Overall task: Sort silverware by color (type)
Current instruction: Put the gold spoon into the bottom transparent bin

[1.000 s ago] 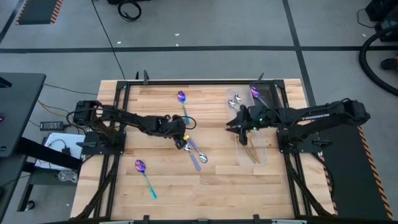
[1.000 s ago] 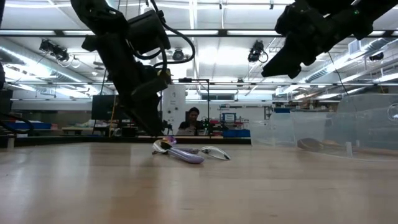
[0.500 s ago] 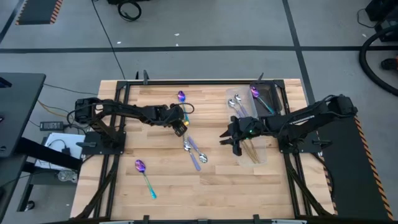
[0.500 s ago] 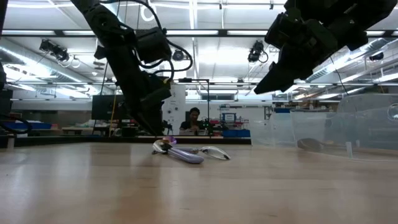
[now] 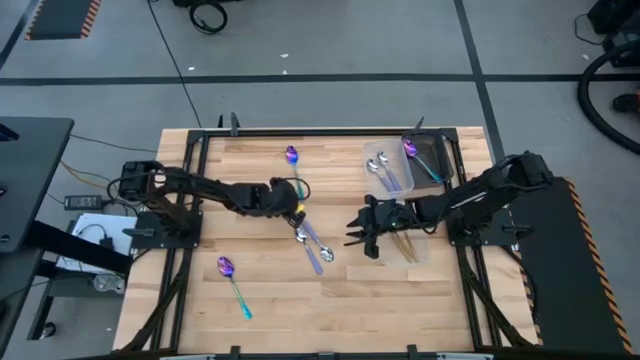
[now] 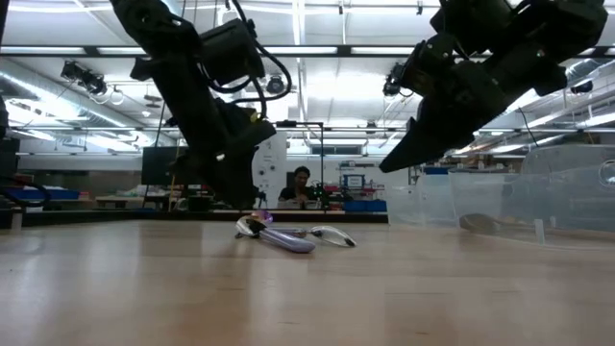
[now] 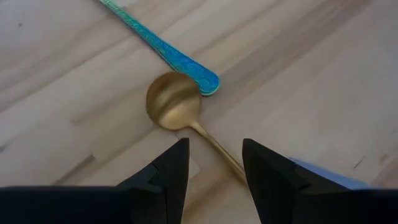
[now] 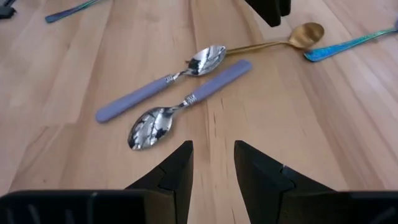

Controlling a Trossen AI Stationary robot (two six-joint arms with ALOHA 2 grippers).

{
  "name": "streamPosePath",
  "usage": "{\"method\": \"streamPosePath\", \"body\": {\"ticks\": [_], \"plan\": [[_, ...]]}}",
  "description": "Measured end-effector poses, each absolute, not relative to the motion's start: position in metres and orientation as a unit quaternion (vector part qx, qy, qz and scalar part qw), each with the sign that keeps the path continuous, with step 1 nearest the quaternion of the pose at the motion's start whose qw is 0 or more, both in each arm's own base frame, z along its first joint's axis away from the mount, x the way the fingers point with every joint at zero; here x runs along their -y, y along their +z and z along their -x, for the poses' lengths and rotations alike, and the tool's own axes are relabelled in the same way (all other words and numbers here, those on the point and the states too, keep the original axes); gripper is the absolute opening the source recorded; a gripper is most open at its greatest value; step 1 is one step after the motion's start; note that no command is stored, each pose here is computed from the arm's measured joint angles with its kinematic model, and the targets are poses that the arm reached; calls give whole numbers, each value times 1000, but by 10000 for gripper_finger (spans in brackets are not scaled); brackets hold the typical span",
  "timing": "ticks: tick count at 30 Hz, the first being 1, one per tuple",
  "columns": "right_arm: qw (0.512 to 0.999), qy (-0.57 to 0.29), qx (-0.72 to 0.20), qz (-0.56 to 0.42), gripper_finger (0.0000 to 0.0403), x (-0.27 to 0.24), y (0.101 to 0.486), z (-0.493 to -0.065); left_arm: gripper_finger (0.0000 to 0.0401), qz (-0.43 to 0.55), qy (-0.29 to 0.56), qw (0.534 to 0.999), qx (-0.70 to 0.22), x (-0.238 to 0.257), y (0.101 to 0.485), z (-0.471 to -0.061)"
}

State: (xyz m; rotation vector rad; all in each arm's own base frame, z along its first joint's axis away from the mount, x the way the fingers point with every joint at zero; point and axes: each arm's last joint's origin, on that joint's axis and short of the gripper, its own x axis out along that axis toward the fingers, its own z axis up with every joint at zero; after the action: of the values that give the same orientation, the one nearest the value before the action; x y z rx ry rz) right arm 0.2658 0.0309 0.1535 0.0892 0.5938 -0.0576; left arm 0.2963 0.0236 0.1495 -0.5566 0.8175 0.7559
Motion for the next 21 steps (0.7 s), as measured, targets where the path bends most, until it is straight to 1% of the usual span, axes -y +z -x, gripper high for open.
{"method": "streamPosePath", "body": {"ticks": [5, 7, 12, 15, 21], "plan": [[955, -25, -292, -39, 126, -31, 152, -267, 147, 263, 386, 807, -361, -10, 145, -298], [955, -24, -291, -39, 126, -31, 152, -267, 141, 258, 396, 802, -367, -6, 142, -299], [956, -23, -291, -41, 126, -32, 152, -267, 132, 235, 404, 807, -361, 4, 148, -318], [955, -20, -291, -45, 126, -34, 152, -267, 130, 205, 423, 802, -370, 9, 150, -324], [956, -12, -291, -40, 126, -40, 152, -266, 130, 210, 441, 800, -349, 9, 153, -327]]}}
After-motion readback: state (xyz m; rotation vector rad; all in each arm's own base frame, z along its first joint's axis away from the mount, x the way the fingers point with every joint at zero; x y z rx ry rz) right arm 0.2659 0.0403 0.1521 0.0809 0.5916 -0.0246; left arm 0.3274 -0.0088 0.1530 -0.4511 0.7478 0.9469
